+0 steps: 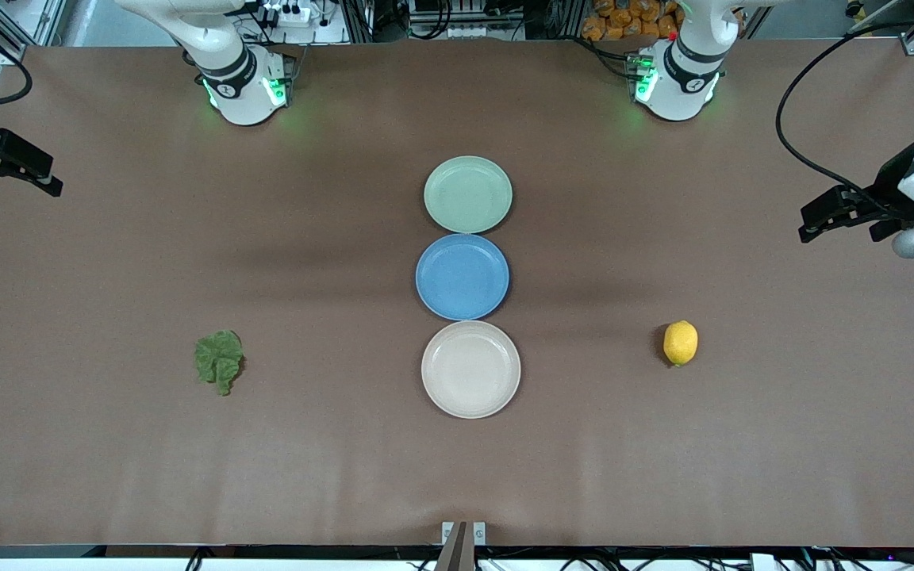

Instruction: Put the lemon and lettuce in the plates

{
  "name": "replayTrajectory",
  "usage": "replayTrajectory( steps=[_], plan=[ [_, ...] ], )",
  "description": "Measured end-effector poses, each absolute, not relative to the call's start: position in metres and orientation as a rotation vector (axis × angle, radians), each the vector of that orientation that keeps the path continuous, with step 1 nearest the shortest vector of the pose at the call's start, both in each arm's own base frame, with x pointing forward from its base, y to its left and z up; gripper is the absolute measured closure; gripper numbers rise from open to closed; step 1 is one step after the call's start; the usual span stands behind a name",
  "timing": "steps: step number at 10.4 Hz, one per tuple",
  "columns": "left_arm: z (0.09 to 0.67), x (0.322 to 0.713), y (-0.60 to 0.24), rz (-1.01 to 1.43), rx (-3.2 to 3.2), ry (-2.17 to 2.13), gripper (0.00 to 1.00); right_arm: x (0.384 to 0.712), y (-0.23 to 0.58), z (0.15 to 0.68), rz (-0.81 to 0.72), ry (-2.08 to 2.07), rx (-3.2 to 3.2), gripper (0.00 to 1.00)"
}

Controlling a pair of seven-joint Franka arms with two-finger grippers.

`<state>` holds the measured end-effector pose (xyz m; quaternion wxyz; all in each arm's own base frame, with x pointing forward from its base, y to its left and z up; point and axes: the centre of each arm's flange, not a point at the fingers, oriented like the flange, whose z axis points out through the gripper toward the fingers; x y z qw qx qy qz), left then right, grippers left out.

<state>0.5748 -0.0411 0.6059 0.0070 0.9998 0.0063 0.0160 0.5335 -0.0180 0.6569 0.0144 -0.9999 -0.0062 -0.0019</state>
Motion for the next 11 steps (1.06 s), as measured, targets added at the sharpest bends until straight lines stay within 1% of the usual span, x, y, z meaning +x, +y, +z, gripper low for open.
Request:
replayTrajectory(
  steps=[2, 11],
  plan=[
    [0.6038, 0.5739, -0.0411, 0.033, 3.128, 0.02, 0.0, 0.5301, -0.0213, 0.6578, 0.02, -0.01, -3.112, 0.0],
    [0.6029, 0.5736, -0.041, 0.027, 3.129, 0.02, 0.0, 0.5292, -0.0241, 0.6639, -0.011, -0.003, -3.111, 0.0]
  ],
)
